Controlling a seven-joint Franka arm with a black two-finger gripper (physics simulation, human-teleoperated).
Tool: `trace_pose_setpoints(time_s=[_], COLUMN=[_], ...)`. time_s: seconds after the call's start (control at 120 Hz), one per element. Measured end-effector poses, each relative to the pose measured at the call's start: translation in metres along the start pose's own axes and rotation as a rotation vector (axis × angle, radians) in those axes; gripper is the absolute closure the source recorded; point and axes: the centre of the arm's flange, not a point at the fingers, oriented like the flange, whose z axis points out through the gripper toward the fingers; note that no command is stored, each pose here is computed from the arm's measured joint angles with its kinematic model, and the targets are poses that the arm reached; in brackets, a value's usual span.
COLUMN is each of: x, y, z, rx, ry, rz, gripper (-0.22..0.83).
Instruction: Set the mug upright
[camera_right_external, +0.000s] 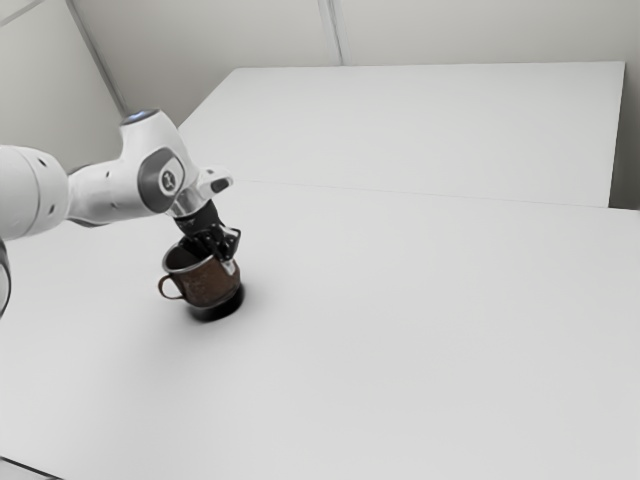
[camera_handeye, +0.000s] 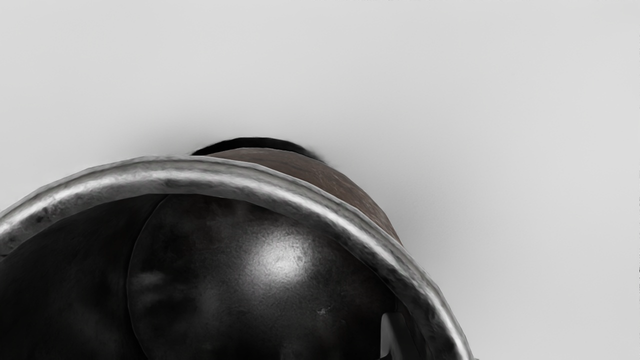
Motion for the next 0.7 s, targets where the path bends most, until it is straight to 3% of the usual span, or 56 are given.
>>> trace_pose_setpoints(time_s=[0.4, 0.575, 0.7], x=[0.005, 0.006, 0.003], y=[0.005, 0.013, 0.020], z=[0.031, 0.022, -0.008], rx=[0.021, 0.029, 0.047], ry=[0.010, 0.026, 0.067], rz=[-0.144, -0.148, -0.127], gripper=[0.77, 0.40, 0.22])
